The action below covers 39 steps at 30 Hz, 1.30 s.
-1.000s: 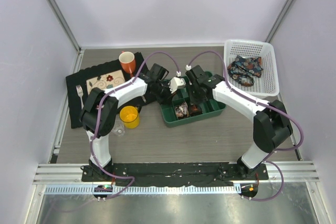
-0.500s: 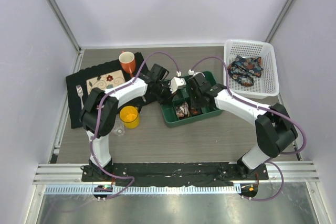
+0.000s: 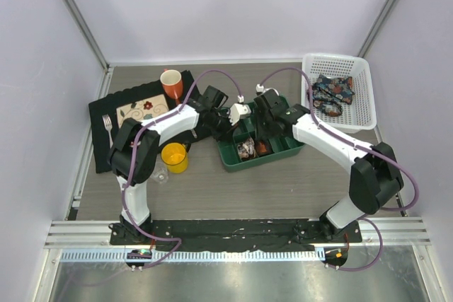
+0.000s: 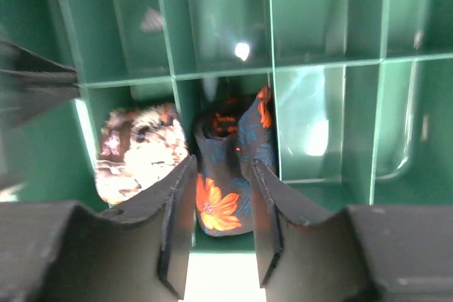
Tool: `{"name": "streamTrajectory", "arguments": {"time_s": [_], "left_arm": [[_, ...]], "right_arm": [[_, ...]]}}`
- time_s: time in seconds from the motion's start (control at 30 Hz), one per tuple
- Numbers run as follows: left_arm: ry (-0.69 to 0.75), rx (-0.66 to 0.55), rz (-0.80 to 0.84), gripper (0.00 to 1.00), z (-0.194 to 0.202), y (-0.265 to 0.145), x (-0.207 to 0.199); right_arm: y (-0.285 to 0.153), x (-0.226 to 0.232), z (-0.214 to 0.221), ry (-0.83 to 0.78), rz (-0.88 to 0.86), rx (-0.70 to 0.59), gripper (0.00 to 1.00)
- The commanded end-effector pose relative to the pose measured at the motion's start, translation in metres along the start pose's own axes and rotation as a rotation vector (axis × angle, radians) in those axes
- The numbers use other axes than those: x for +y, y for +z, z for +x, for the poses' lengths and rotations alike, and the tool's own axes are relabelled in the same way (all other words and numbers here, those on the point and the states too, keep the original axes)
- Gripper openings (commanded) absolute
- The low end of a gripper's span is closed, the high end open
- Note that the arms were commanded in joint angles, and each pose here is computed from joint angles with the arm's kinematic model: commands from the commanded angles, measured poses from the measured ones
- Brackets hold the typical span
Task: Roll the ties
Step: Place the tie in the storage box, then move the storage box to the corner of the board.
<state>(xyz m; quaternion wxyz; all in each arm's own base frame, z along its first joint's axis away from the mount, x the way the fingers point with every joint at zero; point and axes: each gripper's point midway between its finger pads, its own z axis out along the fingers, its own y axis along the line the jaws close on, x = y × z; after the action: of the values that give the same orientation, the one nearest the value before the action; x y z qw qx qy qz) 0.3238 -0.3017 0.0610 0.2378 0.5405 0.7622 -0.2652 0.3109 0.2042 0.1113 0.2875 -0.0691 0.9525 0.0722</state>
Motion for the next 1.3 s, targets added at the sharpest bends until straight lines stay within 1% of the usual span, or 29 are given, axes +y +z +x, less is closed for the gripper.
{"name": "streamTrajectory", "arguments": {"time_s": [0.0,0.07,0.13,0.17,0.2,0.23,0.27,0.3,0.33,0.43,0.47,0.53,0.57,0.63,0.67,0.7,0.73,0.8,0.83,0.97,1.03,1.13,1.17,1.2,1.23,1.27], "left_arm": [[-0.104,0.033,0.021,0.00,0.008,0.005,-0.004],[-0.098,0.016,0.013,0.00,0.003,0.003,0.001],[-0.077,-0.007,-0.008,0.00,-0.005,-0.002,0.012],[-0.082,-0.003,-0.011,0.00,-0.005,0.000,0.016],[-0.067,-0.018,-0.023,0.00,-0.016,-0.003,0.025],[-0.068,-0.015,-0.031,0.00,-0.018,-0.005,0.031],[-0.076,0.004,-0.024,0.00,-0.012,0.000,0.036],[-0.058,-0.019,-0.041,0.00,-0.025,-0.004,0.046],[-0.049,-0.026,-0.055,0.00,-0.028,-0.007,0.054],[0.004,-0.026,-0.082,0.00,-0.034,-0.007,0.078],[0.052,-0.011,-0.087,0.00,-0.034,-0.007,0.085],[0.071,0.012,-0.098,0.00,-0.035,-0.006,0.101],[0.091,-0.010,-0.125,0.00,-0.048,-0.013,0.112],[0.110,-0.002,-0.130,0.00,-0.041,-0.010,0.130],[0.146,-0.018,-0.146,0.01,-0.051,-0.014,0.138],[0.212,-0.002,-0.133,0.02,-0.048,-0.013,0.142],[0.238,0.021,-0.119,0.03,-0.039,-0.007,0.147],[0.319,0.034,-0.116,0.04,-0.041,-0.008,0.154],[0.358,0.045,-0.111,0.04,-0.036,-0.005,0.160],[0.403,0.019,-0.140,0.04,-0.037,-0.006,0.180],[0.435,-0.018,-0.165,0.05,-0.043,-0.010,0.191],[0.426,-0.021,-0.216,0.05,-0.042,-0.010,0.208],[0.435,-0.028,-0.238,0.05,-0.047,-0.010,0.214],[0.436,-0.031,-0.254,0.07,-0.048,-0.012,0.219],[0.444,-0.038,-0.269,0.13,-0.051,-0.013,0.223],[0.451,-0.055,-0.309,0.15,-0.056,-0.015,0.231]], "right_arm": [[-0.044,0.003,-0.044,0.032,-0.011,-0.132,0.45],[-0.055,0.004,-0.056,0.040,-0.013,-0.165,0.55],[-0.063,0.001,-0.064,0.045,-0.001,-0.190,0.66],[-0.065,-0.001,-0.066,0.051,0.007,-0.196,0.78],[-0.070,-0.003,-0.070,0.062,0.011,-0.212,0.83],[-0.074,-0.005,-0.074,0.071,0.016,-0.227,0.87],[-0.076,-0.006,-0.076,0.076,0.016,-0.235,0.89],[-0.081,-0.009,-0.079,0.087,0.016,-0.250,0.92],[-0.084,-0.014,-0.082,0.097,0.030,-0.260,0.94],[-0.092,-0.025,-0.085,0.126,0.052,-0.281,0.97],[-0.094,-0.027,-0.086,0.131,0.057,-0.289,0.98],[-0.099,-0.034,-0.087,0.151,0.064,-0.303,0.99],[-0.100,-0.037,-0.087,0.158,0.069,-0.306,0.99],[-0.102,-0.043,-0.089,0.178,0.075,-0.314,1.00],[-0.103,-0.045,-0.089,0.182,0.074,-0.316,0.99],[-0.103,-0.046,-0.089,0.185,0.075,-0.313,0.99],[-0.103,-0.048,-0.088,0.189,0.078,-0.312,1.00],[-0.104,-0.050,-0.088,0.193,0.078,-0.312,0.99],[-0.105,-0.051,-0.088,0.196,0.078,-0.315,1.00],[-0.107,-0.054,-0.086,0.198,0.081,-0.308,1.00],[-0.108,-0.054,-0.084,0.202,0.080,-0.305,1.00],[-0.108,-0.054,-0.082,0.197,0.081,-0.296,1.00],[-0.108,-0.055,-0.082,0.196,0.084,-0.292,0.99],[-0.108,-0.055,-0.081,0.192,0.083,-0.288,0.99],[-0.109,-0.055,-0.081,0.190,0.083,-0.286,1.00],[-0.109,-0.055,-0.080,0.188,0.087,-0.282,1.00]]}}
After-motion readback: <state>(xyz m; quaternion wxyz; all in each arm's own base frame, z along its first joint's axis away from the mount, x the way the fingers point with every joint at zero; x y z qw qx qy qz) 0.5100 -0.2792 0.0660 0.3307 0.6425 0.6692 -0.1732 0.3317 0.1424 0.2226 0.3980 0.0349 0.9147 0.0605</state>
